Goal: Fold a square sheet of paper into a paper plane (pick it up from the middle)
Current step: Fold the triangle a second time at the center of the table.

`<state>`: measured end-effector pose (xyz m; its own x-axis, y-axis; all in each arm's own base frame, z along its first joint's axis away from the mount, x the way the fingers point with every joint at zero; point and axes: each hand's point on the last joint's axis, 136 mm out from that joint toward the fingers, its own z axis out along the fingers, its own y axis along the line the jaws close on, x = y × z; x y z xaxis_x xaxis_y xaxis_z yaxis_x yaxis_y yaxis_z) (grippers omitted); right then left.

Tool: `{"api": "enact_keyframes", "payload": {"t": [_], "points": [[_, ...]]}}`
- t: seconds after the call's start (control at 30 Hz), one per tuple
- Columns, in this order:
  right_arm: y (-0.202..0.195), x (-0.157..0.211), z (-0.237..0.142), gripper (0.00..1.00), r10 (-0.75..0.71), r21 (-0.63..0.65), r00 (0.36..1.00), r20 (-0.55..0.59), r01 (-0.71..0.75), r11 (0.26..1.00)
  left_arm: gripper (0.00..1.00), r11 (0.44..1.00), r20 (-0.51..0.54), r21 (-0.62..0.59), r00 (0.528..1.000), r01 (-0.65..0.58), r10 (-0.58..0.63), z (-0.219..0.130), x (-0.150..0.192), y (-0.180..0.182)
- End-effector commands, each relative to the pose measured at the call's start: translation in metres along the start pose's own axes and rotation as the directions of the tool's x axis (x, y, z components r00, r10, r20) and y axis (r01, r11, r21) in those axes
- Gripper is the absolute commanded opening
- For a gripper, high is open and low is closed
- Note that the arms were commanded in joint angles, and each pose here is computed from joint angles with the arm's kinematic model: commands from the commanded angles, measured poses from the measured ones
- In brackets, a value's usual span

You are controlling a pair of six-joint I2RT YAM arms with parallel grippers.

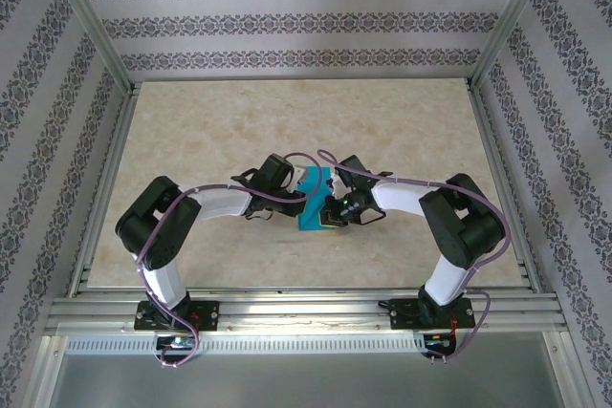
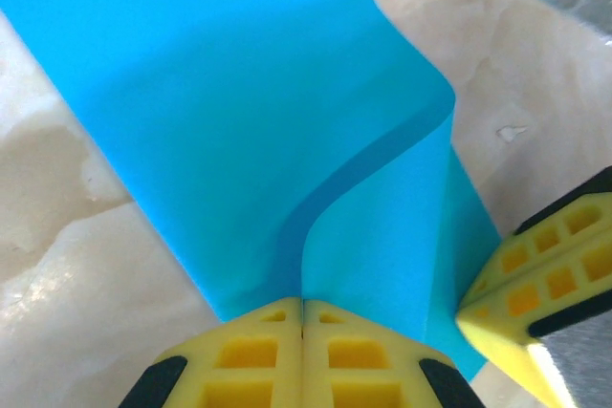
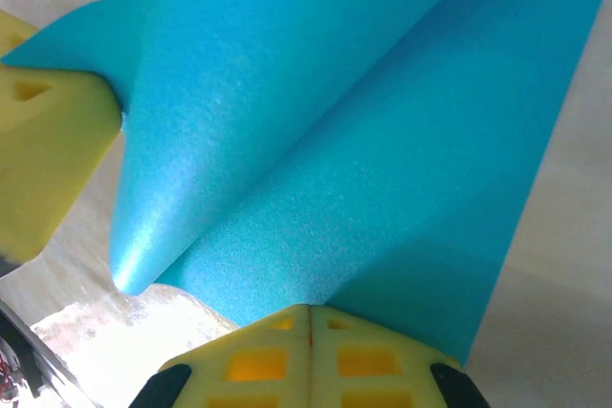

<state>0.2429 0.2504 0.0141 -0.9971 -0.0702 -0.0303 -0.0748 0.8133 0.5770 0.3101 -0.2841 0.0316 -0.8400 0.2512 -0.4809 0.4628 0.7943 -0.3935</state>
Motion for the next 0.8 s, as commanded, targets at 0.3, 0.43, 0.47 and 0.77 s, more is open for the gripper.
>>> {"api": "enact_keyframes", "payload": {"t": [0.3,0.43,0.47,0.77], "points": [[-0.0157,0.0099,-0.0006,0.00,0.031,0.061,0.999,-0.038,-0.029,0.998,0.02,0.999,0.006,-0.051,1.000,-0.019,0.020,0.0011,-0.0074,0.0125],[-0.0148,0.0095,-0.0011,0.00,0.029,0.061,0.999,-0.037,-0.027,0.998,0.02,0.998,0.008,-0.059,1.000,-0.018,0.019,0.0013,-0.0092,0.0139],[-0.0151,0.0094,-0.0011,0.00,0.030,0.061,0.999,-0.038,-0.028,0.998,0.02,0.998,0.009,-0.060,1.000,-0.018,0.019,0.0012,-0.0093,0.0141],[-0.0158,0.0102,-0.0011,0.00,0.032,0.064,0.999,-0.037,-0.030,0.997,0.02,0.996,-0.001,-0.092,1.000,-0.018,0.018,0.0007,-0.0058,0.0201]]}}
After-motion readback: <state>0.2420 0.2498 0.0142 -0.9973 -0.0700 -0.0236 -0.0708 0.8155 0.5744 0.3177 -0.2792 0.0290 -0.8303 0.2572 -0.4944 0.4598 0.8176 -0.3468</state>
